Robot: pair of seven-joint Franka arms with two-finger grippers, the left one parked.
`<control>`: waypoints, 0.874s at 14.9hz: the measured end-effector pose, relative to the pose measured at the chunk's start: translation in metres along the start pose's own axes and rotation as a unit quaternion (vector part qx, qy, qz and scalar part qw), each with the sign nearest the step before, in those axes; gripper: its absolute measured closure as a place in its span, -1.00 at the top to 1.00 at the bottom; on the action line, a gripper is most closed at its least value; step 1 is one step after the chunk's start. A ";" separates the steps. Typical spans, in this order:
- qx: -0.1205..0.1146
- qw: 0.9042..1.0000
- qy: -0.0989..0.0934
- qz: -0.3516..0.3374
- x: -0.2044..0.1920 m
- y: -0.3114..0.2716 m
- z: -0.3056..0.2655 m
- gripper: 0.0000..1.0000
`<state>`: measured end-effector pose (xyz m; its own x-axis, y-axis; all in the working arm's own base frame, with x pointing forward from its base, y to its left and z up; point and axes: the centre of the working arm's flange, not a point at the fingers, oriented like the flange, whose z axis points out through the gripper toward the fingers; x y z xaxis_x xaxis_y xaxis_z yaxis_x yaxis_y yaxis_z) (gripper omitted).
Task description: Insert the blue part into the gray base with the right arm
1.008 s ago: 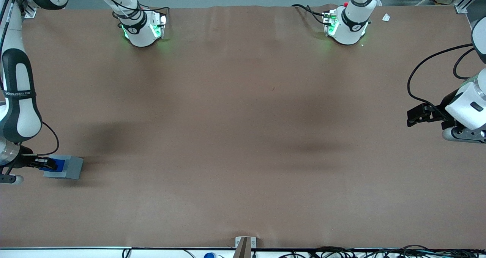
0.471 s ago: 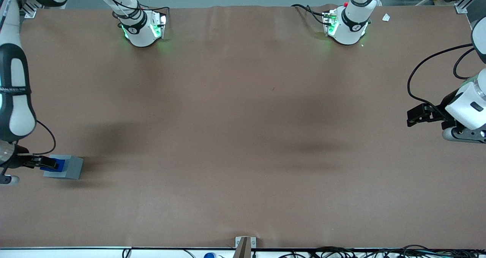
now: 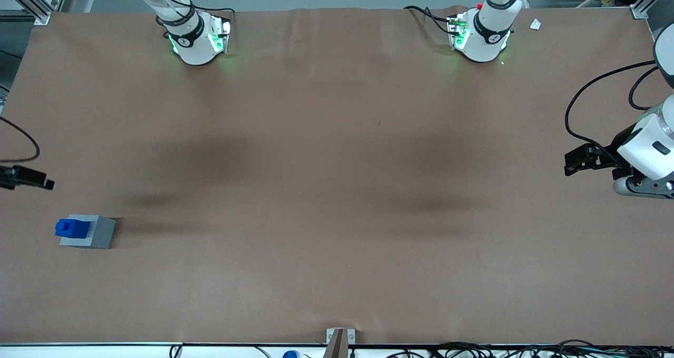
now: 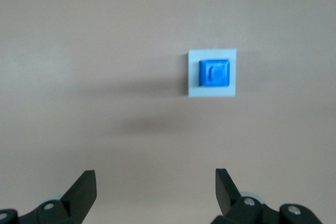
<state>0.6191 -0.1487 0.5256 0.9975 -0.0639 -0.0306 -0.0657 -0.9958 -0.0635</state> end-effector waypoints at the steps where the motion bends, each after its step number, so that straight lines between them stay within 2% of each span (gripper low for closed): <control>1: 0.000 1.000 -0.003 0.009 -0.011 -0.020 -0.017 1.00; 4: -0.013 0.999 -0.010 0.037 -0.037 -0.088 -0.054 1.00; 6: -0.018 0.999 -0.008 0.042 -0.047 -0.120 -0.066 1.00; 13: -0.029 0.999 -0.011 0.030 -0.055 -0.139 -0.074 1.00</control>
<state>0.5751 -0.0120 0.6094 0.9910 -0.1230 -0.0537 -0.1233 -0.9924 -0.0032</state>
